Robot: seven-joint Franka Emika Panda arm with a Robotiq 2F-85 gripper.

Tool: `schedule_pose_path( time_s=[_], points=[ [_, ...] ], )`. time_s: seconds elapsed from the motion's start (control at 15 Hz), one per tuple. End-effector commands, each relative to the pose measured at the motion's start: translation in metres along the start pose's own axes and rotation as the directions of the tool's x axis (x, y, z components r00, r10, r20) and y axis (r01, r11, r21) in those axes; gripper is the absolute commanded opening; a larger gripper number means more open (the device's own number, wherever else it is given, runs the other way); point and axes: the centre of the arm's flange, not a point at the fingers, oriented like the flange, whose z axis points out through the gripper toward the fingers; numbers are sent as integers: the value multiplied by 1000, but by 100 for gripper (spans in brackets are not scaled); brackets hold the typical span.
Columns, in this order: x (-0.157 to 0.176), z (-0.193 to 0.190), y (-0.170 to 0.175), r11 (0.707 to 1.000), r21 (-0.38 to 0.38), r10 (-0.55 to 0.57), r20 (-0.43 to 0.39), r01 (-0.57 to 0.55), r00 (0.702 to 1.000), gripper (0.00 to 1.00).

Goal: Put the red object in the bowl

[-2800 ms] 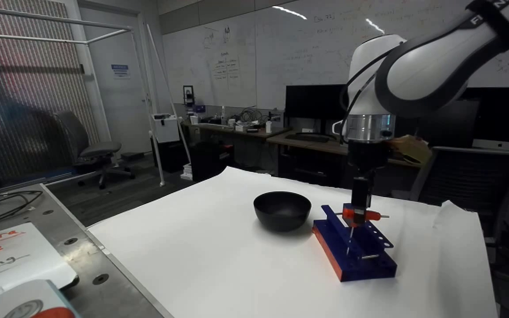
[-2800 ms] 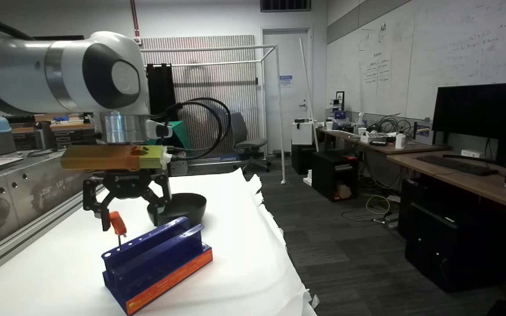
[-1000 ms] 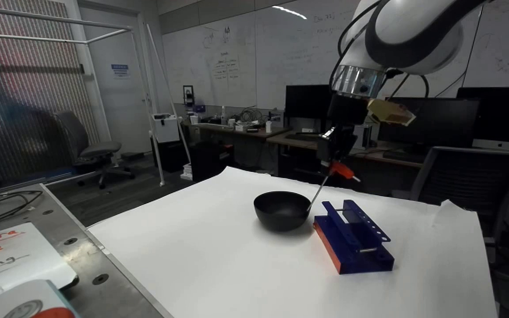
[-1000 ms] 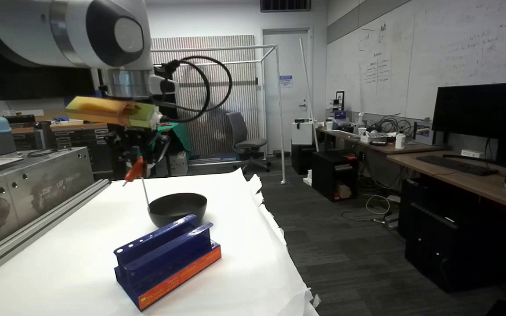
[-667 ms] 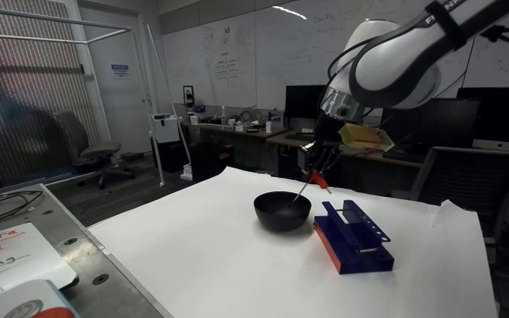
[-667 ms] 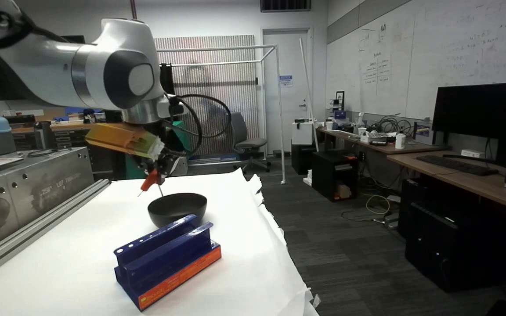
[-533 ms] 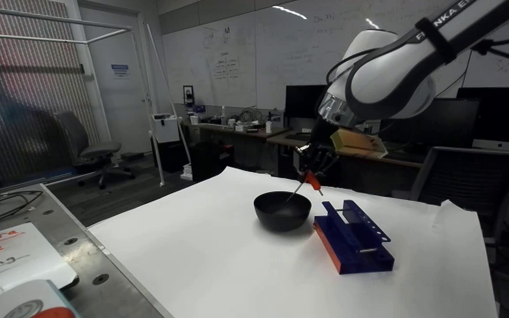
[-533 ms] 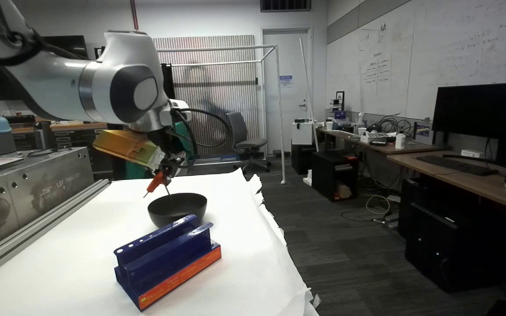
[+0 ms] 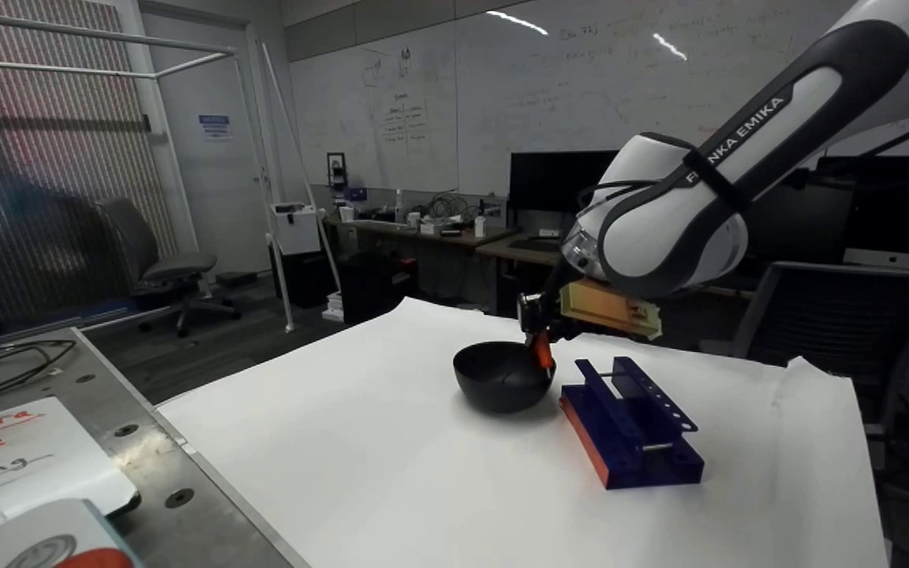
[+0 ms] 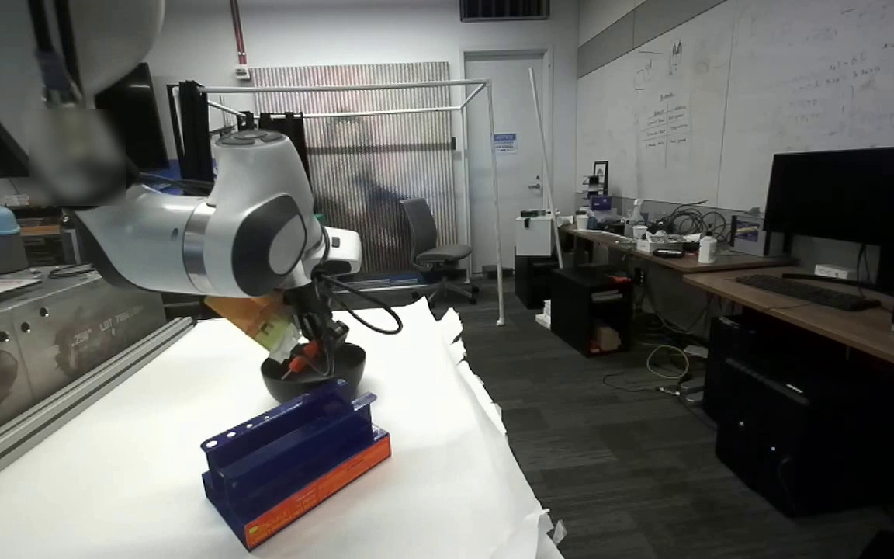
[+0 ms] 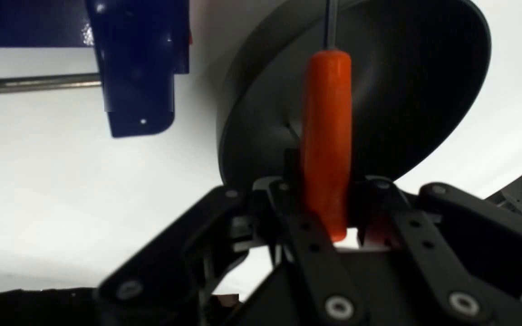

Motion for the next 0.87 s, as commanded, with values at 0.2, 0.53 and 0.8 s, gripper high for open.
schedule_pose_path(
  time_s=[0.2, 0.53, 0.8],
  points=[
    [2, 3, -20, 998, 40, 41, -13, -40, 999, 59],
    [4, -63, -34, 1000, 20, 18, 17, -18, 1000, 99],
    [-2, -119, -45, 999, -47, -13, 98, 18, 995, 100]
  ],
)
